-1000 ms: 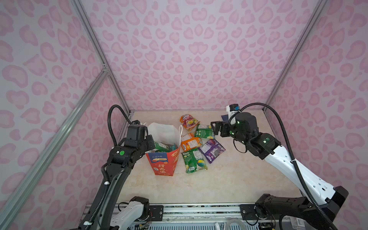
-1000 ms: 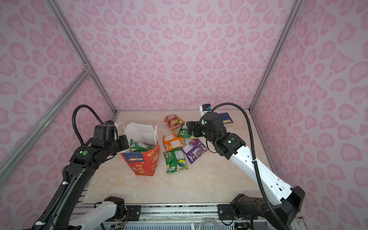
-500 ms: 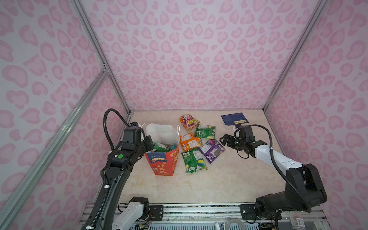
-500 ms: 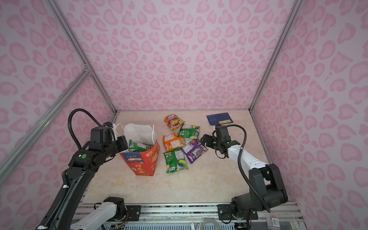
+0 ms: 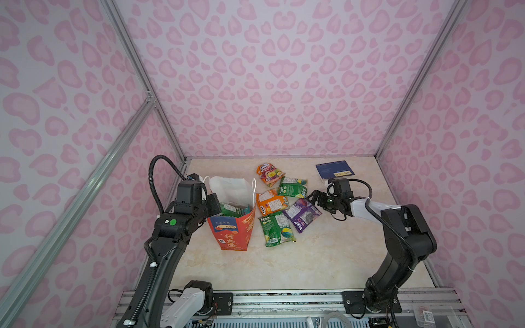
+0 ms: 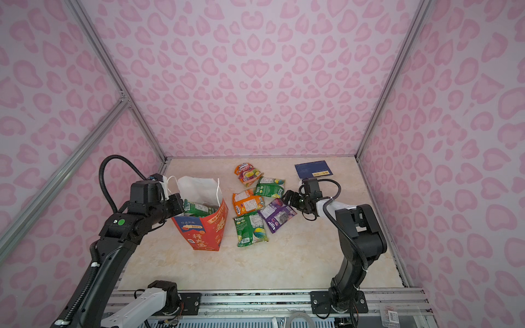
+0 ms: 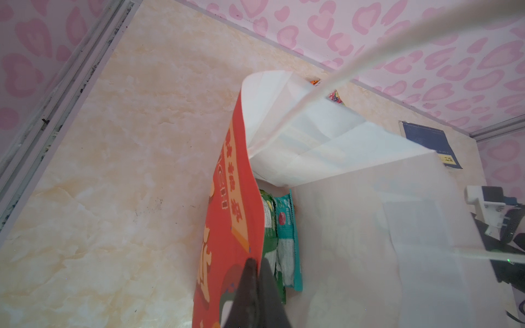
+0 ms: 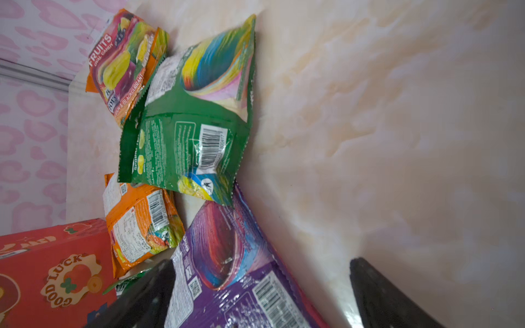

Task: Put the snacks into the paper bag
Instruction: 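Lower the right gripper onto the purple packet and grasp it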

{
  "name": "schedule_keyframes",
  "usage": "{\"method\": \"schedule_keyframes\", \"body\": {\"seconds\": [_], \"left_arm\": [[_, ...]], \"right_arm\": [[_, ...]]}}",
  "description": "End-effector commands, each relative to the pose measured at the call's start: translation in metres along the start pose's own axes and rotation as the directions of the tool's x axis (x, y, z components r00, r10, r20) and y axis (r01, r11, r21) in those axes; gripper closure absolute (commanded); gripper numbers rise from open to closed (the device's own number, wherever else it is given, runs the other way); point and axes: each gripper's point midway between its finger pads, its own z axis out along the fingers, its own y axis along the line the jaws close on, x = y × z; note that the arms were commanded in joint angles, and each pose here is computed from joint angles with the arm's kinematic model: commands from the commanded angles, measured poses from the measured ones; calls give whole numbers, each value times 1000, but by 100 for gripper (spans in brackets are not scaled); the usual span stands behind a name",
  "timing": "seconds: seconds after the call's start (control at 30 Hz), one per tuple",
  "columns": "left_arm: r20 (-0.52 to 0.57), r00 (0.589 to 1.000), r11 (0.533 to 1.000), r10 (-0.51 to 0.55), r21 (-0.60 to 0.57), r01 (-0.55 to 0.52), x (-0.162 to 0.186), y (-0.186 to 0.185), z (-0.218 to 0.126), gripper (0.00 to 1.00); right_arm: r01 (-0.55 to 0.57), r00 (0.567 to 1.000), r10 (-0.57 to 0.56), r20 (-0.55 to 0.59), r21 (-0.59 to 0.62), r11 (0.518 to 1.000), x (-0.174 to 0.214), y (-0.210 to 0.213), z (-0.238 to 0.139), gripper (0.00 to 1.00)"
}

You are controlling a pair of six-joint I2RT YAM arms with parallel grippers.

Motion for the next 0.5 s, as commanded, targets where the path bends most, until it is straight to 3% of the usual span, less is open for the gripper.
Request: {"method": "schedule_keyframes", "body": {"seconds": [0.0,0.37,0.47], "left_arm": [[11,1000,1000,12,9,-12,-3,-2,1,97],[5,1000,1000,10,12,-10,-2,-2,3,97],[5,1000,1000,9,10,-9,-2,-2,3,97]], "right_arm": [[26,998,-29,-53,-56,998,13,11,8,2],[85,984,-102,-146,-122,989,53,36,6,2],[97,982,-109,-155,-85,992,60,34,-1,3]]}}
